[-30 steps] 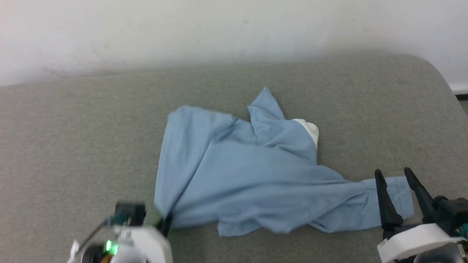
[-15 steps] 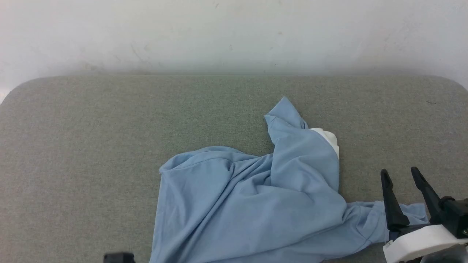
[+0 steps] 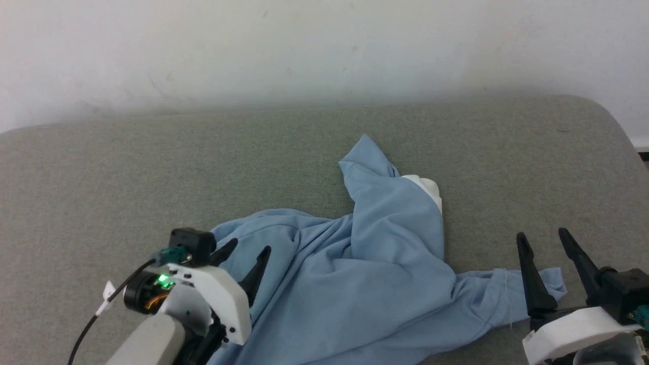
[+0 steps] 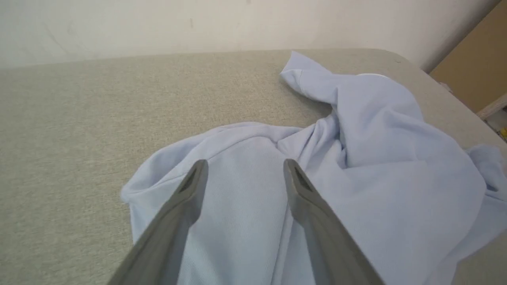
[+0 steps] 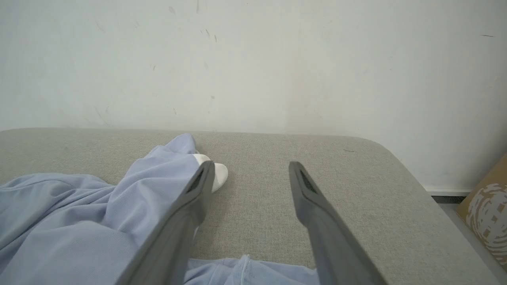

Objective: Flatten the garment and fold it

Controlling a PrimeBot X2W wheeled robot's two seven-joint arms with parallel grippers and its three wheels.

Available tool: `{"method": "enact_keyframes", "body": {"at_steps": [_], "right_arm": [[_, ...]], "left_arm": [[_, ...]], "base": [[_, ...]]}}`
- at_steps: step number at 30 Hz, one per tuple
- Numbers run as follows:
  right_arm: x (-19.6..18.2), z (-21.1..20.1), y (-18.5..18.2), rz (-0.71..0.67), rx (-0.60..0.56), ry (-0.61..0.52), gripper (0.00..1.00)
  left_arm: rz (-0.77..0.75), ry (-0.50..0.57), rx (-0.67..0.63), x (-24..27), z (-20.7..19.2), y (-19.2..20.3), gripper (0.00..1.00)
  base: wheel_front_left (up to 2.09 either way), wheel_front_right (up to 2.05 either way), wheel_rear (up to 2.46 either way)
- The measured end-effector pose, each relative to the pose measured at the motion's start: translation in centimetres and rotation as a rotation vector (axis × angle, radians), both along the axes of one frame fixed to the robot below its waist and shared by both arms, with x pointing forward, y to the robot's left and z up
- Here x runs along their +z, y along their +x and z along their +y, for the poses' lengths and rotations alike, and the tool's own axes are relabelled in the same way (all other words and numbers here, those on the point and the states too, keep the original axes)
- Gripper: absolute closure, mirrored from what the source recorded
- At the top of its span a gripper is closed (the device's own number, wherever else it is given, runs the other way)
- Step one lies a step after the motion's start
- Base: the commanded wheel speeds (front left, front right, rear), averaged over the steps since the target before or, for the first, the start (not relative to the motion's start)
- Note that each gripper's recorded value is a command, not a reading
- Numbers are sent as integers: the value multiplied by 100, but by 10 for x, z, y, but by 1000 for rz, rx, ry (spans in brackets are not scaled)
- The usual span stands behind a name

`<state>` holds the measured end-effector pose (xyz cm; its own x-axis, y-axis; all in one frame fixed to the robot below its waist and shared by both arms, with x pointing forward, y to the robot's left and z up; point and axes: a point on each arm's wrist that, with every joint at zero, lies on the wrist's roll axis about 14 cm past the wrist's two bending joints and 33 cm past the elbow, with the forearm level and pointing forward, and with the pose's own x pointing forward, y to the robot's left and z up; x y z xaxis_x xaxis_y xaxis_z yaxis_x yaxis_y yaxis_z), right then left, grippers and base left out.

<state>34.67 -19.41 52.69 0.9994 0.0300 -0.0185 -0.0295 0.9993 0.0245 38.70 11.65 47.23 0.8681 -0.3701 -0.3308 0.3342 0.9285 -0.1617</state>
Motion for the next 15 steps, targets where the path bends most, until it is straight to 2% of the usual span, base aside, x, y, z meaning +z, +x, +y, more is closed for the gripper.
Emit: {"method": "enact_keyframes", "body": {"at_steps": [4,11,15], "right_arm": [[-1,-7,0,7,-23,3,0],[-13,-22,0,35,-73,19,0],[-22,-29,-2,57,-101,24,0]], "left_arm": [[66,21,-118,-17,-29,17,0],[132,118,-174,-47,-45,57,0],[296,211,-205,-82,-43,60,0]], "base": [[0,0,0],[0,0,0],[0,0,0]]}}
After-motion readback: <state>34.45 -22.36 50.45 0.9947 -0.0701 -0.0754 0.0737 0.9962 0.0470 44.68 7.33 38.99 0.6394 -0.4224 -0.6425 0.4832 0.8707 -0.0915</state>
